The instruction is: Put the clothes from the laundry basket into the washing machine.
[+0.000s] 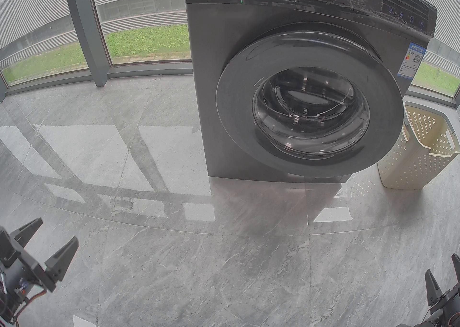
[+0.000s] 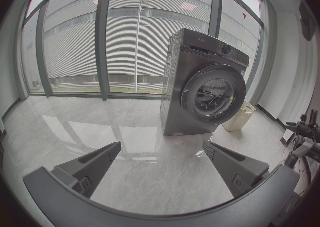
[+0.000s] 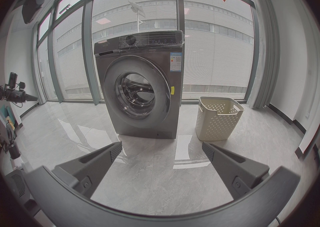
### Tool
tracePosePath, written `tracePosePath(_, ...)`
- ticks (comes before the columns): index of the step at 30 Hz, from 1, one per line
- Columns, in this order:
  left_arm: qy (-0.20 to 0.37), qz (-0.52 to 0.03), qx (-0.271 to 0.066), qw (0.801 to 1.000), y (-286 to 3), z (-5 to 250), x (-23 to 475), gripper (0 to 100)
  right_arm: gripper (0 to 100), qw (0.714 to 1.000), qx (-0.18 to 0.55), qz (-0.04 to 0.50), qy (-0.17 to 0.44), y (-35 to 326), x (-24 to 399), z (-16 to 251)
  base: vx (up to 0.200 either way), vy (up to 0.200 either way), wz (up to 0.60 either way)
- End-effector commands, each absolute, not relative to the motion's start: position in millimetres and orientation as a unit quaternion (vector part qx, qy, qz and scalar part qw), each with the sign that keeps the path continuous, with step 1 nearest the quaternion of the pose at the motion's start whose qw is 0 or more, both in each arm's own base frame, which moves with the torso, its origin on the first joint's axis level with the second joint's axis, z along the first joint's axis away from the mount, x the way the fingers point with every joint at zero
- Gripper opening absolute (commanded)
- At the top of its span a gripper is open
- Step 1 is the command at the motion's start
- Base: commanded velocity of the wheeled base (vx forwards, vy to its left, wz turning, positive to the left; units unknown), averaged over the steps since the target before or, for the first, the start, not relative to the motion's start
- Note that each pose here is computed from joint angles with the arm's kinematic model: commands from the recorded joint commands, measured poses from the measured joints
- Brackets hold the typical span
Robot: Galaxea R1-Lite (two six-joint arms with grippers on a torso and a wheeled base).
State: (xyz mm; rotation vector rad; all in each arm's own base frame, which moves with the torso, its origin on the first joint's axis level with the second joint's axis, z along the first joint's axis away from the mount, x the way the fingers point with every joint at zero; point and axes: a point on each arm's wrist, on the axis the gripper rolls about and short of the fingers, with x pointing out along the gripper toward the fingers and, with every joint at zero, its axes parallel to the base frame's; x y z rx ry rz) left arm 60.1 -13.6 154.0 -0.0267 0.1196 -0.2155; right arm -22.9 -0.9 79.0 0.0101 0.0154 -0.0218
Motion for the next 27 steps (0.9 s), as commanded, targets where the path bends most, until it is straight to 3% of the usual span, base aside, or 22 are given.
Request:
tracePosePath(1,-0.003,-0.003,-0.013,1.000,-0.1,76.1,-22.8,100,100,1.000,0.004,-0.011,0.005,-0.9,-23.4,75.7,0.000,0.000,0.00)
tracePosePath(9,-0.002,-0.007,0.012,1.000,-0.2,76.0,-22.8,100,100,1.000,0.018,-0.021,-0.006,-1.3,-22.9,76.8,0.000,0.000,0.00)
tracePosePath(11,-0.002,-0.004,0.002,1.000,-0.1,75.8,-22.8,100,100,0.999,0.026,-0.019,-0.034,-1.4,-24.2,85.1,0.000,0.000,0.00)
tracePosePath(12,-0.002,-0.005,0.001,1.000,-0.1,75.8,-22.8,100,100,0.996,0.037,-0.019,-0.081,-1.5,-30.3,105.3,0.000,0.000,0.00)
tracePosePath(15,-0.002,-0.006,-0.003,1.000,-0.1,76.0,-22.8,100,100,0.995,0.039,-0.013,-0.091,-1.4,-35.5,125.9,0.000,-0.133,0.00)
tracePosePath(20,-0.002,-0.006,-0.002,1.000,-0.1,75.8,-22.8,100,100,0.999,0.039,0.022,0.013,-0.8,-23.0,115.7,0.000,-0.200,0.00)
tracePosePath(22,-0.002,-0.006,-0.002,1.000,-0.1,76.0,-22.8,100,100,0.994,0.036,0.044,0.089,-0.1,-13.5,101.7,0.000,-0.200,0.00)
tracePosePath(27,-0.002,-0.006,-0.002,1.000,-0.1,76.0,-22.8,100,100,0.982,0.028,0.102,0.158,3.0,3.3,106.5,0.000,-0.200,0.00)
